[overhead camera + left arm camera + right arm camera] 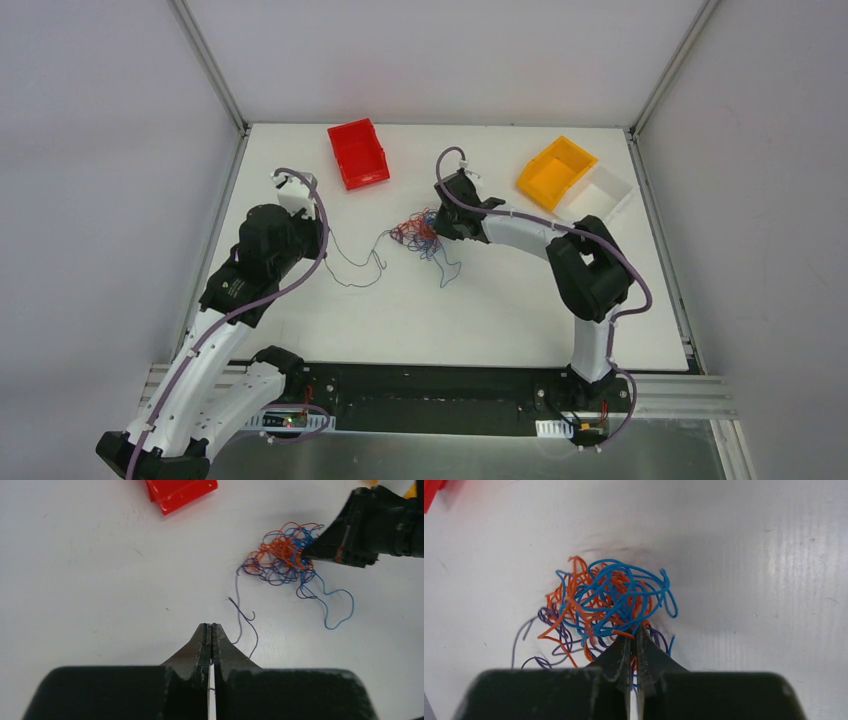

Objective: Untangle the cables

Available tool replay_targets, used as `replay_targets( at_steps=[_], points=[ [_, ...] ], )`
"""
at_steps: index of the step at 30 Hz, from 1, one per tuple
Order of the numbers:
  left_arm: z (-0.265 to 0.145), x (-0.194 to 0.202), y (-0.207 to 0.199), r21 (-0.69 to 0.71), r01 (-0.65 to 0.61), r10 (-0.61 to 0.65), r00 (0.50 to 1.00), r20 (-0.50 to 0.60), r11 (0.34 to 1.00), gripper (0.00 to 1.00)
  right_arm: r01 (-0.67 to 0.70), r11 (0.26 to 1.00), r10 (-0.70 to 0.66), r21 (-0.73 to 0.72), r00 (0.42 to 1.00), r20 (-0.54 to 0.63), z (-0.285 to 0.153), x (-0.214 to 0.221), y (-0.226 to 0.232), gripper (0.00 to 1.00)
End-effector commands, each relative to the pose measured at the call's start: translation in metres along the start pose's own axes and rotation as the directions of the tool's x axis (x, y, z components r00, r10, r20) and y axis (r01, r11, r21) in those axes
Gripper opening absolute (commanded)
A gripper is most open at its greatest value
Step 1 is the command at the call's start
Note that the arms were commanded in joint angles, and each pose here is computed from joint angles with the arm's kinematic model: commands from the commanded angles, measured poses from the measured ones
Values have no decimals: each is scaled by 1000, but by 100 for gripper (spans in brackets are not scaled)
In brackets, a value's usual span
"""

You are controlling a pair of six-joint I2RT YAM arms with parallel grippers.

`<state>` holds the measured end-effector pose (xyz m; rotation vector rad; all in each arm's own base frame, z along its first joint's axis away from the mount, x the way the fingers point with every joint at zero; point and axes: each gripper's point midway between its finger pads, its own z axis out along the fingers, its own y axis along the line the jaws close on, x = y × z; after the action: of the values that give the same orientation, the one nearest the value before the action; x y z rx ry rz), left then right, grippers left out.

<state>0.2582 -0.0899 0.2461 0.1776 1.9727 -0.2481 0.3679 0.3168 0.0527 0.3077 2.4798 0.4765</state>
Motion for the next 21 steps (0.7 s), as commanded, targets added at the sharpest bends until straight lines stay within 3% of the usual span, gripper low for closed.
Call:
replay_targets(
  at_steps=[1,3,5,9,12,16,21],
  points=[
    [-6,-9,48,-267,46,-28,997,73,963,0,-109,994,110,-19,993,31,-17,-35,-16,0],
    [-21,-9,86,-472,97,-48,992,115,877,0,-156,988,156,2,986,53,-32,-51,-43,0],
    [-35,-8,108,-588,143,-59,985,159,796,0,-195,980,191,45,979,75,-49,-59,-82,0],
    [-51,-7,127,-685,177,-55,979,197,707,0,-326,933,305,152,941,150,-88,-78,-166,0],
    [-62,-9,137,-734,195,-48,975,217,650,0,-459,863,412,212,881,233,-119,-81,-224,0],
    [-65,-8,139,-737,221,-59,969,240,639,0,-566,795,479,218,807,346,-148,-77,-266,0],
    [-61,-7,141,-752,198,-53,976,212,629,0,-613,762,484,206,752,447,-171,-78,-279,0]
  ],
)
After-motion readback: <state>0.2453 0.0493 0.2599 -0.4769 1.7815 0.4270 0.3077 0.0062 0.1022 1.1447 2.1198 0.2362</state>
